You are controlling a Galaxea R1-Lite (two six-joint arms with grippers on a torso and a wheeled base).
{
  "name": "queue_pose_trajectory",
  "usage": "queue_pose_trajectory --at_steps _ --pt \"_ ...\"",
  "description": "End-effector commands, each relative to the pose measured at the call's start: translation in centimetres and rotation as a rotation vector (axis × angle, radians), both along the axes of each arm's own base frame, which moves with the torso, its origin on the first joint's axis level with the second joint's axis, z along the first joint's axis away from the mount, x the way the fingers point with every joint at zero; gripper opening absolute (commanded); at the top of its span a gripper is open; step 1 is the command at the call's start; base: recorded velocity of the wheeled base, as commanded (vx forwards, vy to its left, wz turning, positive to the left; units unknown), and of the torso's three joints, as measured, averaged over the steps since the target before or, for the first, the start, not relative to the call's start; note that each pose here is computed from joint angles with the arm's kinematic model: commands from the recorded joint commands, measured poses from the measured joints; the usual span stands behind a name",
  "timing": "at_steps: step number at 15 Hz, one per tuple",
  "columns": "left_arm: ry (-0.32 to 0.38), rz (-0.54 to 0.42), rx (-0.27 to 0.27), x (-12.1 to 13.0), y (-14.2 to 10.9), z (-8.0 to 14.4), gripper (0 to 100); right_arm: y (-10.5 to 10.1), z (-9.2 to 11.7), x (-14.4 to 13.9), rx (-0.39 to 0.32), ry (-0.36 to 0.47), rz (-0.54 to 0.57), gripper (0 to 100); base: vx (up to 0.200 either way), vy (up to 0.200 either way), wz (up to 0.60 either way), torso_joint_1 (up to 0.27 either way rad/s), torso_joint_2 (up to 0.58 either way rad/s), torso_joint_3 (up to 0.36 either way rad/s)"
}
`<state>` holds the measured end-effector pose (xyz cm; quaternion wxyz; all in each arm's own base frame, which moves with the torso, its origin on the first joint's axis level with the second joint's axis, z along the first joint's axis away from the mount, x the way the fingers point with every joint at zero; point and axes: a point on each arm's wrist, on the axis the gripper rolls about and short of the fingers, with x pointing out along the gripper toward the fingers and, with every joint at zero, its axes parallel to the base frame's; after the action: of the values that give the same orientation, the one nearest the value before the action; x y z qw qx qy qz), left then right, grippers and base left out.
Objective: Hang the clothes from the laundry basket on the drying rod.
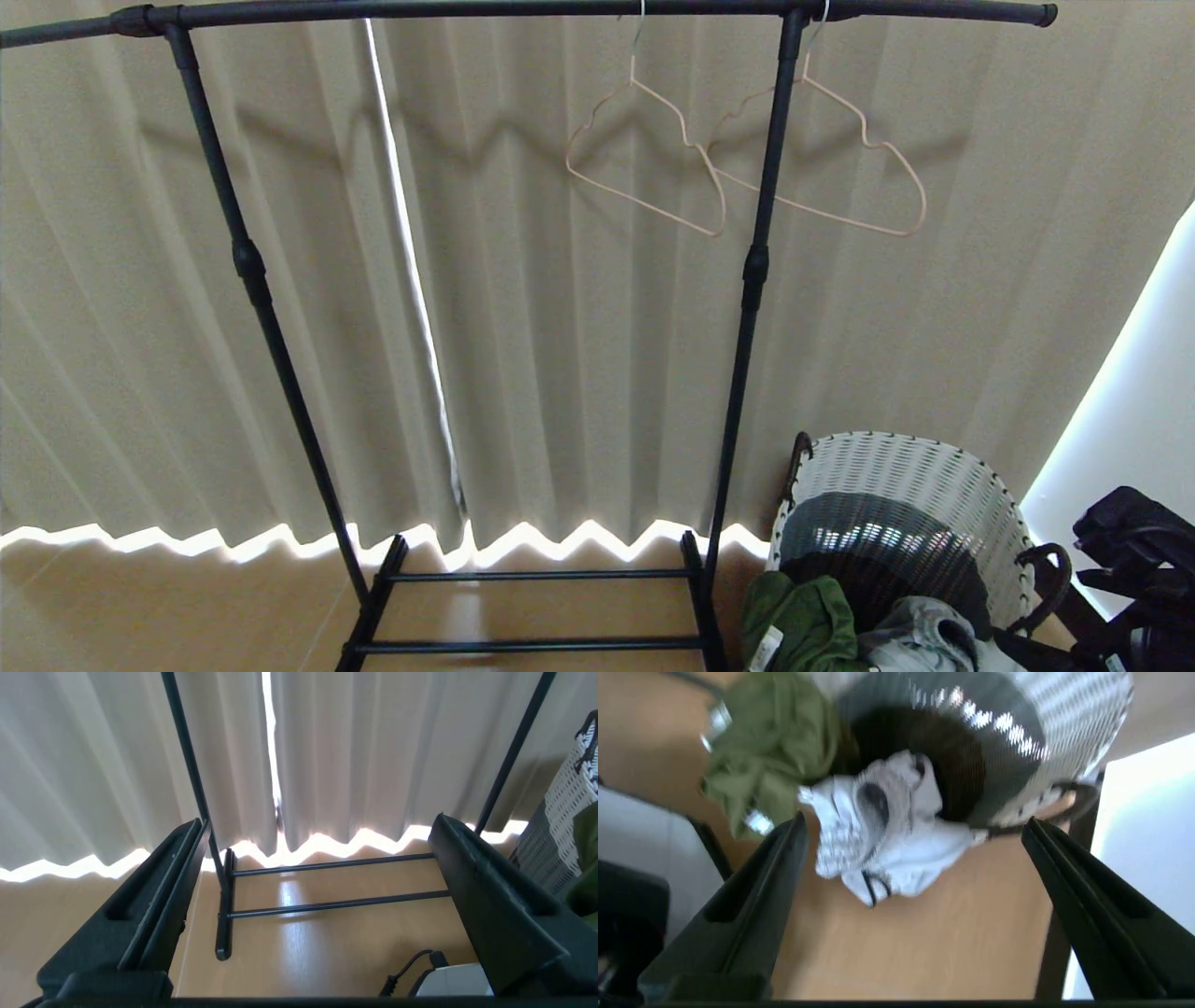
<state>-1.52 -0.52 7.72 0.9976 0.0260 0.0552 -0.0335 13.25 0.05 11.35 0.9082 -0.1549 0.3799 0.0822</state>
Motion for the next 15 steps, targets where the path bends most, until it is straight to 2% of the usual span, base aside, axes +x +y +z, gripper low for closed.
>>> queue_pose_trajectory --at_steps 1,5,7,9,15 --pt "0.000 0.000 0.000 0.0 0.0 0.0 100 -0.2 -1.4 1.2 -0.043 0.099 0.002 100 0.000 0.000 0.00 0.000 0.00 0.000" --pt "0.000 0.000 0.000 0.0 0.0 0.0 100 -1.2 -3.7 3.1 -0.154 0.194 0.086 100 0.000 0.000 0.00 0.000 0.00 0.000" --pt "0.000 0.000 0.000 0.0 0.0 0.0 100 -1.7 -5.0 4.6 -0.176 0.204 0.097 100 0.000 0.000 0.00 0.000 0.00 0.000" --pt "0.000 0.000 0.000 0.0 0.0 0.0 100 -2.5 -5.7 5.4 -0.241 0.203 0.142 100 0.000 0.000 0.00 0.000 0.00 0.000" --pt "0.000 0.000 0.000 0.0 0.0 0.0 100 -2.6 -6.9 6.7 -0.251 0.182 0.167 100 0.000 0.000 0.00 0.000 0.00 0.000"
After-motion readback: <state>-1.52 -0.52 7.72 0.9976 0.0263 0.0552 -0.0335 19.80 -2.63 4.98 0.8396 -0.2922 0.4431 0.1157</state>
